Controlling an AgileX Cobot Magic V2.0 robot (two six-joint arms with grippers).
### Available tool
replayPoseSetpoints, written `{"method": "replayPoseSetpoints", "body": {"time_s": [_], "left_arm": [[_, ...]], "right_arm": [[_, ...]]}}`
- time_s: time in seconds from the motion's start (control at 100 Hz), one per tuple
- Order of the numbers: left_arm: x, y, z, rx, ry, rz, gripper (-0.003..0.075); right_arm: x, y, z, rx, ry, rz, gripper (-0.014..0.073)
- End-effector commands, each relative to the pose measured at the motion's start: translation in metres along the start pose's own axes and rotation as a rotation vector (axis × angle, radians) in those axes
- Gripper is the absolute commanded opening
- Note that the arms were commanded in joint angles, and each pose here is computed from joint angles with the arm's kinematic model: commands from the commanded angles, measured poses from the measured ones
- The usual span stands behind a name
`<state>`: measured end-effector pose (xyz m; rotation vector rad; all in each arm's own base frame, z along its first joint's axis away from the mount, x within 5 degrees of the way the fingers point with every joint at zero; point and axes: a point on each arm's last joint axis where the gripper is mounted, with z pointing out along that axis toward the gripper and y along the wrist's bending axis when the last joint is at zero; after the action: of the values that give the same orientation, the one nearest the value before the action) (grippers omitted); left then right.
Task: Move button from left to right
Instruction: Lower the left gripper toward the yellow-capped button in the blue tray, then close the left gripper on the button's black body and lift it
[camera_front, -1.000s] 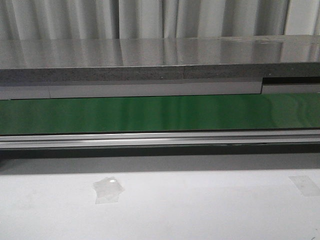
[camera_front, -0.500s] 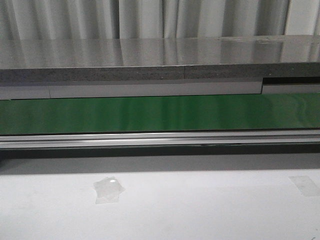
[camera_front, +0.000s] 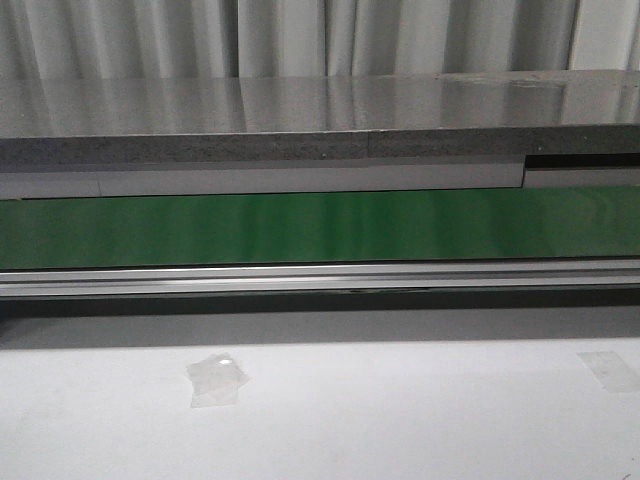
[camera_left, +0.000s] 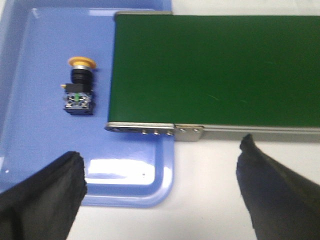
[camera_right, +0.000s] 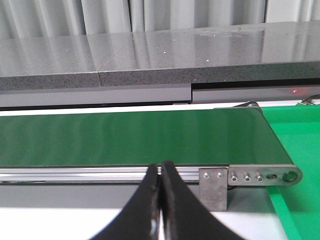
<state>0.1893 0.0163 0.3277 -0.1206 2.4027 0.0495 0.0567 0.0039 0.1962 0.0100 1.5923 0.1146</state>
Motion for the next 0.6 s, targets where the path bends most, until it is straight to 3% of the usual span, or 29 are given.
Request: {"method": "replayPoseSetpoints", "body": {"time_s": [0.0, 0.25, 0.59], "left_arm": [[-0.026, 0.014, -0.006, -0.049, -0.109, -0.035, 0.0586], [-0.063, 0.051, 0.014, -0.147, -0.095, -0.120, 0.0586], [-0.093, 0.089, 0.087, -0.175, 0.016, -0.199, 0.0586]], "right_arm": [[-0.013, 0.001, -0.003, -0.009, -0.115, -0.017, -0.0068], [-0.013, 0.001, -0.003, -0.009, -0.115, -0.017, -0.0068], [-0.013, 0.001, -0.003, -0.009, -0.115, -0.017, -0.0068]]}}
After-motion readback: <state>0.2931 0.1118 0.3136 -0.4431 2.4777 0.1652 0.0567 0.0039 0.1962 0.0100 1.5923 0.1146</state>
